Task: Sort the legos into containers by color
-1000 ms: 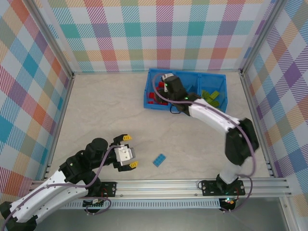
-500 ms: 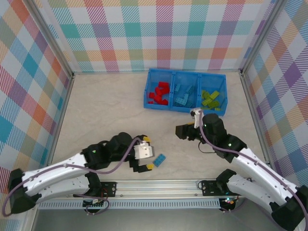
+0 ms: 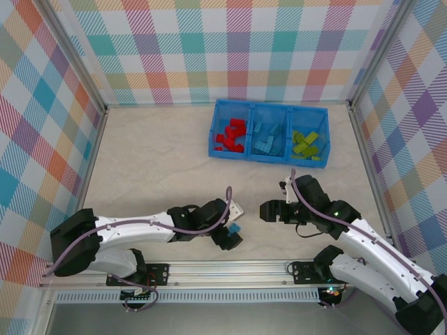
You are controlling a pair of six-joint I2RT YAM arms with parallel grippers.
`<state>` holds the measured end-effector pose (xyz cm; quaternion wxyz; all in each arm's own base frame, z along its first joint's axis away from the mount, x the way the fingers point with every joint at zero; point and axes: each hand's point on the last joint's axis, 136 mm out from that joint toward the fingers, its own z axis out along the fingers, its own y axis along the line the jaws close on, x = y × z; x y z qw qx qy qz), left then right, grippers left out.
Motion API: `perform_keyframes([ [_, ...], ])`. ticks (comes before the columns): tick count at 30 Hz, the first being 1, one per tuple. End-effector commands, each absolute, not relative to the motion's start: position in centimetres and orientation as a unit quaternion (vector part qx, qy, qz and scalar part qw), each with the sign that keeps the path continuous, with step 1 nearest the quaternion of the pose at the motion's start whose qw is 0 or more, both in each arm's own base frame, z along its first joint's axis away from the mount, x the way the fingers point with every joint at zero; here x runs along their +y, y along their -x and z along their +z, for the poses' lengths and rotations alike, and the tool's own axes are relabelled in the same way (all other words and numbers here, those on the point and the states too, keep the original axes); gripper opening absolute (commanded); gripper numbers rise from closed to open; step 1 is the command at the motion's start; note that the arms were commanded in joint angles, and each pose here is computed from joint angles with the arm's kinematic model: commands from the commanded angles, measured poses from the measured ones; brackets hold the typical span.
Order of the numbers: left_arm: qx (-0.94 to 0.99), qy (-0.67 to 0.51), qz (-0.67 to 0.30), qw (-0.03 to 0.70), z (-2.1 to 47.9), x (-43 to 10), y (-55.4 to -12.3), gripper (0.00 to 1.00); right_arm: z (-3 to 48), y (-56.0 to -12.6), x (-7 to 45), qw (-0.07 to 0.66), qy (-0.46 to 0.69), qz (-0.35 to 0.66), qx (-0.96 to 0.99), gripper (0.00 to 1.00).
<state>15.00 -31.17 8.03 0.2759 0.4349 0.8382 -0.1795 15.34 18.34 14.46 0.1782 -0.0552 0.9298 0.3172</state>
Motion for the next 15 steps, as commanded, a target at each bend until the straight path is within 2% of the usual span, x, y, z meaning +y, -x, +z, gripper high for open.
perform_keyframes([
  [1,0.866,-0.396,-0.199,0.232,7.5,-32.3,-14.0,1.0,14.3,-13.8,18.3,0.136,0.051,0.324,0.935,0.8],
  [5,0.89,-0.36,-0.173,0.22,6.2,-32.2,-14.7,0.97,14.0,-12.6,18.1,0.104,0.047,0.321,0.94,0.82],
  [15,0.898,-0.392,-0.131,0.153,2.7,-31.1,-13.4,0.74,13.6,-11.7,17.1,0.089,0.034,0.304,0.948,0.84],
])
